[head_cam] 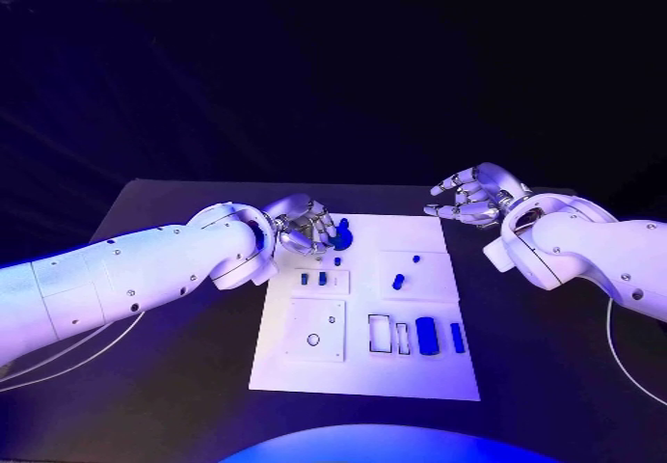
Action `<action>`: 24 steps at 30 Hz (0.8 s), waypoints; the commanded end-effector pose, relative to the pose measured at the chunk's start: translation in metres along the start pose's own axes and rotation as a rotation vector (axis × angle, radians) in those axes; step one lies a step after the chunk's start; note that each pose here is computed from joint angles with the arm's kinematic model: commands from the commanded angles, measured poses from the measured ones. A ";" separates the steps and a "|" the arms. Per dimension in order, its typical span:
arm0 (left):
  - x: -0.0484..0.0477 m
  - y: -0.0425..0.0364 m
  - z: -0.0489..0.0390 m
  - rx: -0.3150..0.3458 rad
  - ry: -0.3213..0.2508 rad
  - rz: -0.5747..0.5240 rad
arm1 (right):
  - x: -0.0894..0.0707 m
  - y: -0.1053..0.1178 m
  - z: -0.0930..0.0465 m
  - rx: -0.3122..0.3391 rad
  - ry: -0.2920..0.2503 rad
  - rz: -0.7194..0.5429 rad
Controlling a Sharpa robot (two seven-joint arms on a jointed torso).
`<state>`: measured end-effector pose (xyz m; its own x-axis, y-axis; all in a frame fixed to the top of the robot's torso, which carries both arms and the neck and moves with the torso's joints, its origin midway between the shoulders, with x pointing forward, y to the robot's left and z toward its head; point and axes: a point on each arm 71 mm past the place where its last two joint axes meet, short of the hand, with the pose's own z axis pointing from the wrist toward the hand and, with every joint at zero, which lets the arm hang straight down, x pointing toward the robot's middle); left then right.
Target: Assemble the parts on the task board
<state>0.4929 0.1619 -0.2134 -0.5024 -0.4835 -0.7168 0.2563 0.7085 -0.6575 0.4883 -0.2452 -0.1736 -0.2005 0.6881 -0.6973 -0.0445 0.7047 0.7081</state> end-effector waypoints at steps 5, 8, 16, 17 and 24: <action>0.0128 -0.0118 0.0096 0.154 0.016 0.269 | 0.000 0.003 0.001 -0.063 -0.006 -0.013; 0.0175 -0.0109 0.0135 0.136 0.046 0.320 | 0.000 0.004 0.001 -0.071 -0.015 -0.010; 0.0258 -0.0092 0.0225 0.085 0.114 0.405 | -0.002 0.006 0.002 -0.101 -0.049 0.014; 0.0265 -0.0091 0.0236 0.080 0.120 0.412 | -0.002 0.006 0.002 -0.106 -0.055 0.019; 0.0301 -0.0086 0.0284 0.050 0.150 0.443 | -0.004 0.006 0.002 -0.114 -0.074 0.041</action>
<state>0.4997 0.1270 -0.2315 -0.4328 -0.1302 -0.8920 0.5068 0.7832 -0.3602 0.4911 -0.2436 -0.1696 -0.1539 0.7120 -0.6851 -0.1176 0.6753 0.7281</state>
